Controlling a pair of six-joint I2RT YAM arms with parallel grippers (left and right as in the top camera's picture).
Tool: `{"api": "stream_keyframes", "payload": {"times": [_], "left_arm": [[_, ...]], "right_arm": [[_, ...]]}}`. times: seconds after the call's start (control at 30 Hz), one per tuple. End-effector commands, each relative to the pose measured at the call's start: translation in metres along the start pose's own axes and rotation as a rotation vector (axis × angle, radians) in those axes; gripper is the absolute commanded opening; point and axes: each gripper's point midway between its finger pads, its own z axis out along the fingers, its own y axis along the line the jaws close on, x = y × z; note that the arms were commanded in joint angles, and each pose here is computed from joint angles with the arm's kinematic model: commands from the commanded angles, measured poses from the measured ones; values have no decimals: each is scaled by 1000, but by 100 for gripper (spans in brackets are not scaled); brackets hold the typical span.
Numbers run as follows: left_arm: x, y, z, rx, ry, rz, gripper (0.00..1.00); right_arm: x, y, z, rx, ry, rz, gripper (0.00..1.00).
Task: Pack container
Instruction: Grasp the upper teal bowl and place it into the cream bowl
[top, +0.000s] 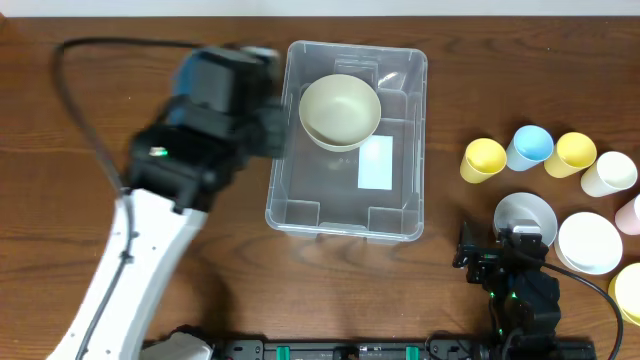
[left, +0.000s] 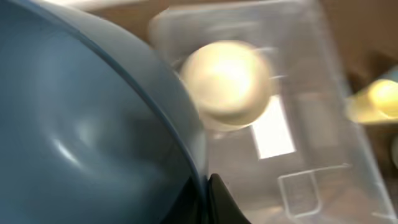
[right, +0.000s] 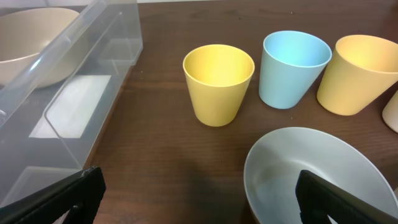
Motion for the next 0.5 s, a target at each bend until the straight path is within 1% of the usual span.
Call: {"api": "stream_keyframes", "payload": {"times": [0.0, 0.1, 0.2, 0.37, 0.47], "left_arm": [[-9, -34, 27, 50, -14, 236, 6], [-13, -60, 62, 85, -25, 358, 6], [-7, -79, 103, 102, -2, 471, 6], [19, -80, 160, 99, 99, 522, 6], [33, -78, 181, 102, 143, 584, 6]], "right_arm": [[0, -3, 0, 15, -2, -8, 99], [0, -3, 0, 15, -2, -8, 99], [0, -3, 0, 15, -2, -8, 99], [0, -3, 0, 15, -2, -8, 99], [0, -3, 0, 15, -2, -8, 99]]}}
